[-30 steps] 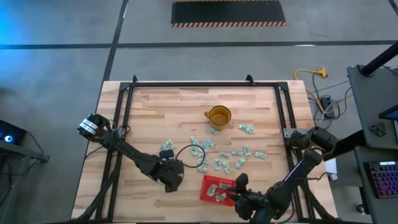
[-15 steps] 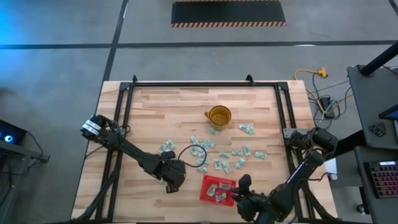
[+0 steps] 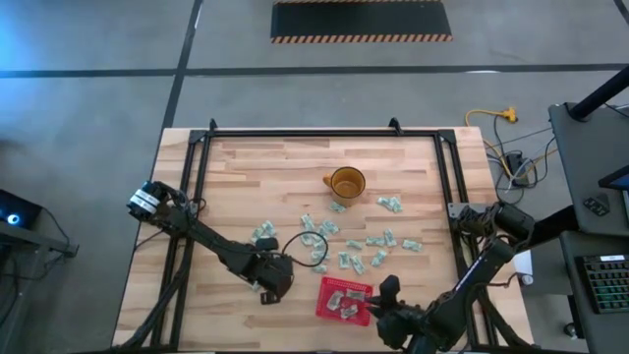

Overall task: Pick and place Stevia / Truvia into bins
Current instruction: Put the stevia packet into the bin

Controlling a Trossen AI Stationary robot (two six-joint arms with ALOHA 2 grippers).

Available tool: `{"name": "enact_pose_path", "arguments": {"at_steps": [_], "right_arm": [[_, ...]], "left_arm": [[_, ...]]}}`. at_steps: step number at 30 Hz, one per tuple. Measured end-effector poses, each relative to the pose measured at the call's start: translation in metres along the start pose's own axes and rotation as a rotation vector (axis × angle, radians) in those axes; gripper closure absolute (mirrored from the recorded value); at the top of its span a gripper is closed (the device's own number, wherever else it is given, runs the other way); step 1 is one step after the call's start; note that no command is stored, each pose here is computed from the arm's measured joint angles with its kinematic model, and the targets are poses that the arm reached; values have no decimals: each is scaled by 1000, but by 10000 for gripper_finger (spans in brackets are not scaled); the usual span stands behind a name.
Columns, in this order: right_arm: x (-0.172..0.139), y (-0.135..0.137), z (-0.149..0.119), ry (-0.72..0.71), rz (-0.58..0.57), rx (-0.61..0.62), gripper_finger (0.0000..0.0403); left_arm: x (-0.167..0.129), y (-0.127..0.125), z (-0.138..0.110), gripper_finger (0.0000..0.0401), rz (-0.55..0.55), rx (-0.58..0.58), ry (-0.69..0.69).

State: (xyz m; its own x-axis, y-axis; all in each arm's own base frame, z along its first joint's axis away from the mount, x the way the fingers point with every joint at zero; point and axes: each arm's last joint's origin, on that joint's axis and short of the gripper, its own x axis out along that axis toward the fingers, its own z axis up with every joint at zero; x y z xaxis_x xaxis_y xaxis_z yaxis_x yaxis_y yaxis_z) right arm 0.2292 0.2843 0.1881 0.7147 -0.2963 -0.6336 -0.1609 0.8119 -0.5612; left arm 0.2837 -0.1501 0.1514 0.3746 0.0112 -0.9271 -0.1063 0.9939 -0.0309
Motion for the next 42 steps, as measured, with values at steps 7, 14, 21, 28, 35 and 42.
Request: {"name": "enact_pose_path", "arguments": {"at_steps": [7, 14, 21, 28, 35, 42], "right_arm": [[-11, -14, -20, 275, -32, 221, 311], [-8, -18, -44, 410, -111, 308, 323], [-5, -19, -52, 431, -133, 283, 328], [-4, -19, -55, 437, -142, 278, 323], [-3, -19, -57, 441, -147, 272, 331], [-3, -19, -57, 438, -150, 274, 329]], "left_arm": [[-10, -5, 11, 396, 4, 76, -68], [-23, -15, 25, 400, 22, 196, -231], [-33, -34, 54, 400, -63, 391, -568], [-26, -46, 65, 401, -155, 520, -718], [-8, -46, 70, 374, -133, 563, -727], [-9, -48, 73, 291, -136, 563, -745]]}}
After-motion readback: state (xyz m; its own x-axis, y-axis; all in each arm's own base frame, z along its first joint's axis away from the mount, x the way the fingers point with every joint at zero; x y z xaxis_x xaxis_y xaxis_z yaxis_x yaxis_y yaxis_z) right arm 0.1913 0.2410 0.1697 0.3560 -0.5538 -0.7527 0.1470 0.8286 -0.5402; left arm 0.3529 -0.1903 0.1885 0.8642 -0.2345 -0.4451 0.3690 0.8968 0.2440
